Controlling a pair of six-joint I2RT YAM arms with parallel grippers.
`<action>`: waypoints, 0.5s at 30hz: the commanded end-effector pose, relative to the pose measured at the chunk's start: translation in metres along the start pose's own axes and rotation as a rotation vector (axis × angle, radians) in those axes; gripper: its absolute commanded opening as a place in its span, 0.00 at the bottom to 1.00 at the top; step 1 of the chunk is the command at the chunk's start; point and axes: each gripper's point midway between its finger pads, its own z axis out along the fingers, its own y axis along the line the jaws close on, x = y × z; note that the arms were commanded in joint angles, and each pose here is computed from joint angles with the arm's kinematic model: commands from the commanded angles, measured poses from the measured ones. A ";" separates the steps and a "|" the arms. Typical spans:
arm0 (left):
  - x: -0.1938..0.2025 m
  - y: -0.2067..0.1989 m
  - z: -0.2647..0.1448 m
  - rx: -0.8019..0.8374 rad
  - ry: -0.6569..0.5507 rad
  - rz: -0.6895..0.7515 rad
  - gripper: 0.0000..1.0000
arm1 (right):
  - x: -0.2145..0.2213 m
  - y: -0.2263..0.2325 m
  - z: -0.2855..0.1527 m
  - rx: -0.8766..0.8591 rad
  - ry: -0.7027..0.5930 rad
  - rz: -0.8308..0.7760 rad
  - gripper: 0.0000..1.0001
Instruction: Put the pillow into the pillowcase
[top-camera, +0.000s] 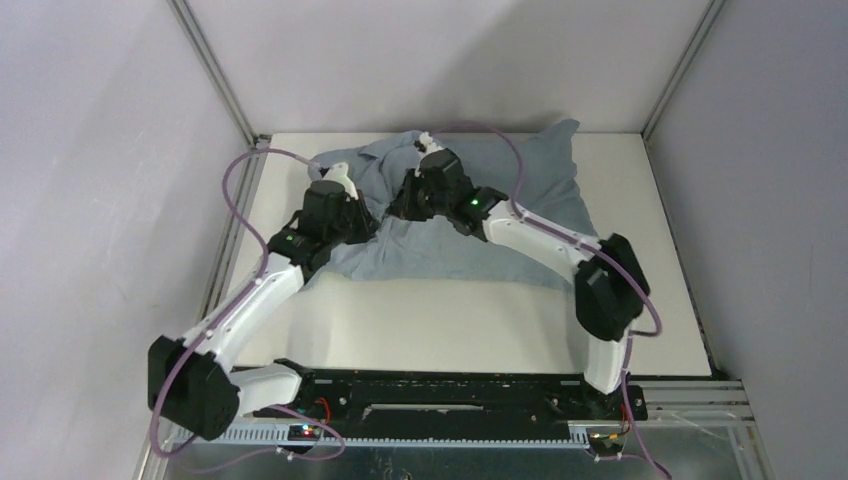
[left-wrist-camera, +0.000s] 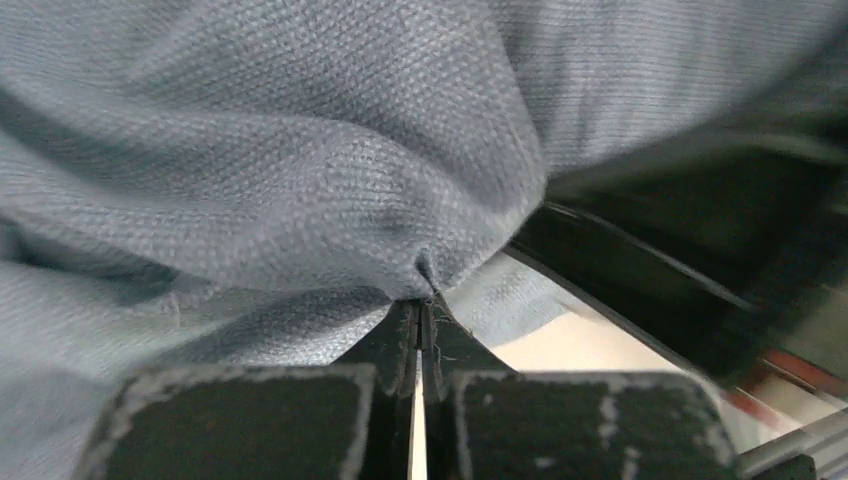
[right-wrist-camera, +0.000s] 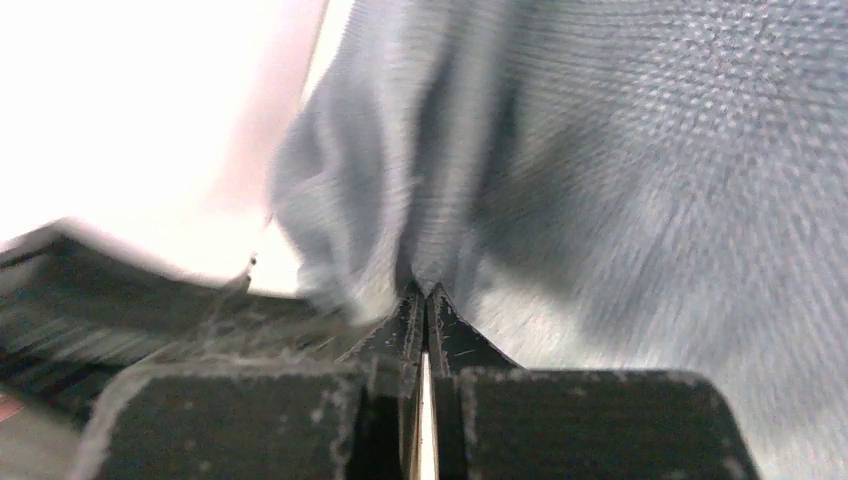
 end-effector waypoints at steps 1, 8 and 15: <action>-0.014 -0.010 0.031 0.083 -0.073 -0.078 0.00 | -0.050 0.059 -0.071 -0.081 -0.183 -0.065 0.00; 0.014 -0.003 0.071 0.072 0.007 -0.154 0.00 | -0.056 0.099 -0.111 -0.126 -0.221 -0.171 0.00; 0.039 -0.041 0.061 0.184 0.067 -0.161 0.00 | -0.034 0.099 -0.096 -0.103 -0.110 -0.232 0.00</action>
